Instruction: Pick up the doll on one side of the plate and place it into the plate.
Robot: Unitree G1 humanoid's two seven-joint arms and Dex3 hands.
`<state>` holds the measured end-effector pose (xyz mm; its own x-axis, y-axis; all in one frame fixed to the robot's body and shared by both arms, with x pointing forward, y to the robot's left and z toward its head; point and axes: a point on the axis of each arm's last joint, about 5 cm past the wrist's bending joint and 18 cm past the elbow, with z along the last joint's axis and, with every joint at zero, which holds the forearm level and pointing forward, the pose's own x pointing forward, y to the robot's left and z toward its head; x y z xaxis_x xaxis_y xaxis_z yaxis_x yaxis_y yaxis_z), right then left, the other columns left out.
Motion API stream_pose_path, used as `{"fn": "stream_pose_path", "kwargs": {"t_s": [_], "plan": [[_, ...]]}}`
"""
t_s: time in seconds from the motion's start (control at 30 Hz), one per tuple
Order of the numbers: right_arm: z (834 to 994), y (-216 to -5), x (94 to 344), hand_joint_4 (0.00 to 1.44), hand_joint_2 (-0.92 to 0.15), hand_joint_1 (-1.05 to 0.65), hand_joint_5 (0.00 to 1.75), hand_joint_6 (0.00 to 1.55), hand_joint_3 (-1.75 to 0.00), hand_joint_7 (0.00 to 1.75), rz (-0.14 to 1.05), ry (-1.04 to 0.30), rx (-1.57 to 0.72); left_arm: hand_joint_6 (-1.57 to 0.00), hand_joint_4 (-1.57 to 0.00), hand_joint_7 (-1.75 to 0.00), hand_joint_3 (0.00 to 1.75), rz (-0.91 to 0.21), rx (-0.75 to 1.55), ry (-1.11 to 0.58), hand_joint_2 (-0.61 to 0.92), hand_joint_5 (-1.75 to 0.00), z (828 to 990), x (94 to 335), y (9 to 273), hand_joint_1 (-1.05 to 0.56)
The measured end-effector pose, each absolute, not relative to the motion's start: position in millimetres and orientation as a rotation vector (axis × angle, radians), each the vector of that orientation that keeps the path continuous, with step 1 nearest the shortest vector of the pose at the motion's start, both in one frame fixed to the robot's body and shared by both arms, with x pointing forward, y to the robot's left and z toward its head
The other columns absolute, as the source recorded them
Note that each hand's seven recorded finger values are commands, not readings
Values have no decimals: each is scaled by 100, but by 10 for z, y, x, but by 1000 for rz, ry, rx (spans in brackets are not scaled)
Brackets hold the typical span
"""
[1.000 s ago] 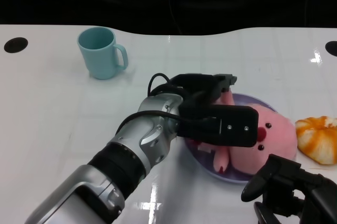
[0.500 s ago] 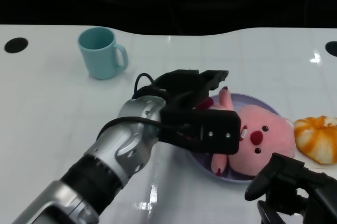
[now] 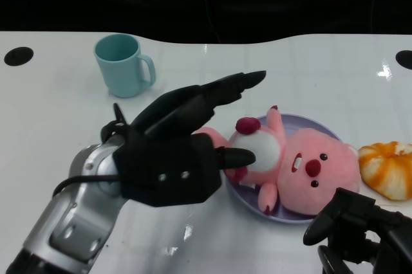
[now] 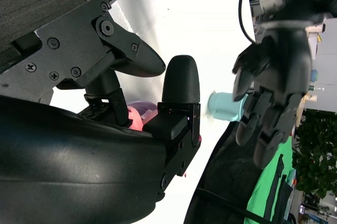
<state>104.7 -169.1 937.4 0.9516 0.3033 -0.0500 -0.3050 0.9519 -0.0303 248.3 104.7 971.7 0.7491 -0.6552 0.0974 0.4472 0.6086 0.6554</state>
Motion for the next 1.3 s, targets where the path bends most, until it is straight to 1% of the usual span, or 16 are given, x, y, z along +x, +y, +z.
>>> {"fn": "stream_pose_path", "kwargs": {"t_s": [0.07,0.17,0.2,0.23,0.3,0.33,0.37,0.4,0.43,0.47,0.57,0.73,0.9,0.97,1.1,1.3], "plan": [[9371,-1693,1047,65,-55,-21,175,52,-112,145,309,46,-38,-33,-9,-10,33,-637,603,-347,92,-73,9693,2433,1111,-72],[9370,-1694,1054,65,-56,-22,175,52,-111,145,309,45,-40,-47,-13,-15,20,-612,494,-348,92,-93,9651,2361,1195,-55],[9369,-1694,1056,65,-56,-22,175,52,-111,145,309,45,-40,-49,-14,-16,18,-602,443,-345,92,-96,9632,2335,1217,-52],[9369,-1693,1059,65,-56,-22,175,53,-111,145,310,44,-40,-53,-17,-17,16,-593,395,-343,92,-98,9612,2314,1233,-48],[9369,-1690,1066,65,-56,-21,175,53,-111,145,311,42,-41,-69,-33,-27,13,-573,302,-339,90,-109,9563,2262,1269,-31],[9369,-1689,1067,65,-56,-21,175,53,-111,145,311,42,-42,-72,-40,-37,17,-561,257,-335,88,-111,9538,2231,1286,-27],[9367,-1690,1067,65,-56,-21,175,53,-111,145,310,42,-45,-71,-47,-51,32,-550,217,-331,80,-112,9513,2199,1299,-24],[9367,-1689,1069,65,-56,-21,175,53,-111,145,310,42,-46,-70,-55,-70,66,-537,183,-323,64,-114,9488,2170,1316,-19],[9366,-1689,1069,65,-56,-22,175,53,-111,145,310,42,-47,-69,-58,-78,82,-524,155,-318,56,-115,9469,2140,1334,-17],[9367,-1688,1070,65,-56,-22,175,53,-111,145,310,42,-48,-71,-63,-91,98,-512,130,-312,51,-120,9456,2112,1352,-13],[9366,-1688,1073,65,-56,-22,175,53,-111,145,310,41,-51,-72,-70,-111,116,-480,34,-285,48,-131,9421,2029,1400,-9],[9369,-1687,1077,65,-56,-21,175,53,-112,145,310,39,-52,-75,-80,-125,134,-427,-41,-222,47,-147,9357,1890,1466,-6],[9368,-1686,1077,65,-56,-21,175,53,-112,145,311,39,-52,-76,-81,-140,139,-405,-71,-149,47,-167,9357,1758,1493,-9],[9368,-1686,1077,65,-56,-21,175,53,-112,145,311,39,-52,-74,-82,-146,141,-406,-108,-98,48,-172,9351,1702,1501,-9],[9368,-1685,1077,65,-56,-22,175,52,-112,145,311,39,-52,-71,-85,-156,139,-408,-164,-15,47,-175,9349,1610,1521,-12],[9369,-1685,1079,65,-56,-23,175,52,-111,144,312,38,-51,-71,-87,-163,136,-411,-256,119,44,-175,9363,1490,1559,-14]]}}
